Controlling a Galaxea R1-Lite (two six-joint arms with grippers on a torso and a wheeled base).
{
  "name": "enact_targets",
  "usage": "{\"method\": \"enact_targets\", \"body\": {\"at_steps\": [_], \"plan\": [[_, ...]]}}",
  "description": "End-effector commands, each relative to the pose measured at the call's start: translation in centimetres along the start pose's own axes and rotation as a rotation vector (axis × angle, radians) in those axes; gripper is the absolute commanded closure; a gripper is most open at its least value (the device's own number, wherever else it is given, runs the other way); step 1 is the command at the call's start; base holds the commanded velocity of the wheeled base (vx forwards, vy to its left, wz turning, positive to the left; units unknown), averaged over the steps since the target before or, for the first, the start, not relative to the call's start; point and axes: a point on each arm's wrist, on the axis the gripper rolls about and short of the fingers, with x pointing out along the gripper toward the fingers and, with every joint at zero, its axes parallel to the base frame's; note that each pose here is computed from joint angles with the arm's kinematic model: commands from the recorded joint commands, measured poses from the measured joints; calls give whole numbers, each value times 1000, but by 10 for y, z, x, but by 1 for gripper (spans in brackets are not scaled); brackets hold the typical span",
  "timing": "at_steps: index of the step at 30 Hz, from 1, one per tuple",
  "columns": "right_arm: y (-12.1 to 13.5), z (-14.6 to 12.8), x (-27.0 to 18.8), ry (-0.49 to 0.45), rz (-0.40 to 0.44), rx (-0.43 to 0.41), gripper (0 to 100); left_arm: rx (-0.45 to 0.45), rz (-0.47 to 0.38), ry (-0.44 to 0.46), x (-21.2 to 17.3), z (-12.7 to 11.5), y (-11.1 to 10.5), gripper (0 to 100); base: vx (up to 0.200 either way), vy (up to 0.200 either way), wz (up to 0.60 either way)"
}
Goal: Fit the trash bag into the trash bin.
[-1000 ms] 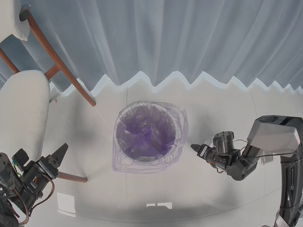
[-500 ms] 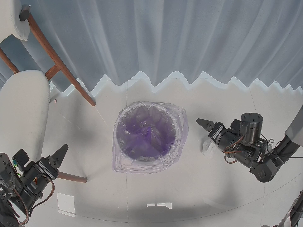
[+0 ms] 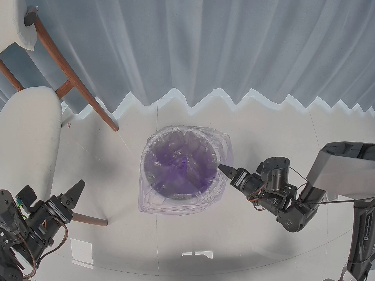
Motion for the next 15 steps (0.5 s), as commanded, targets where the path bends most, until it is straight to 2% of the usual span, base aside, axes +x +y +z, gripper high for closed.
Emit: {"method": "enact_targets", "body": {"at_steps": [1,8,15], "plan": [[-20,-15,21,29,-46,-13,0,5,14,12,-2,-3,3,0,0,0,0],[-31,0,25,-20,-60,0,0,3,38,5,-2,-2,6,0,0,0,0],[-18,14,26,-100,32,23,0,8,48,16,-2,-4,7,0,0,0,0]]}}
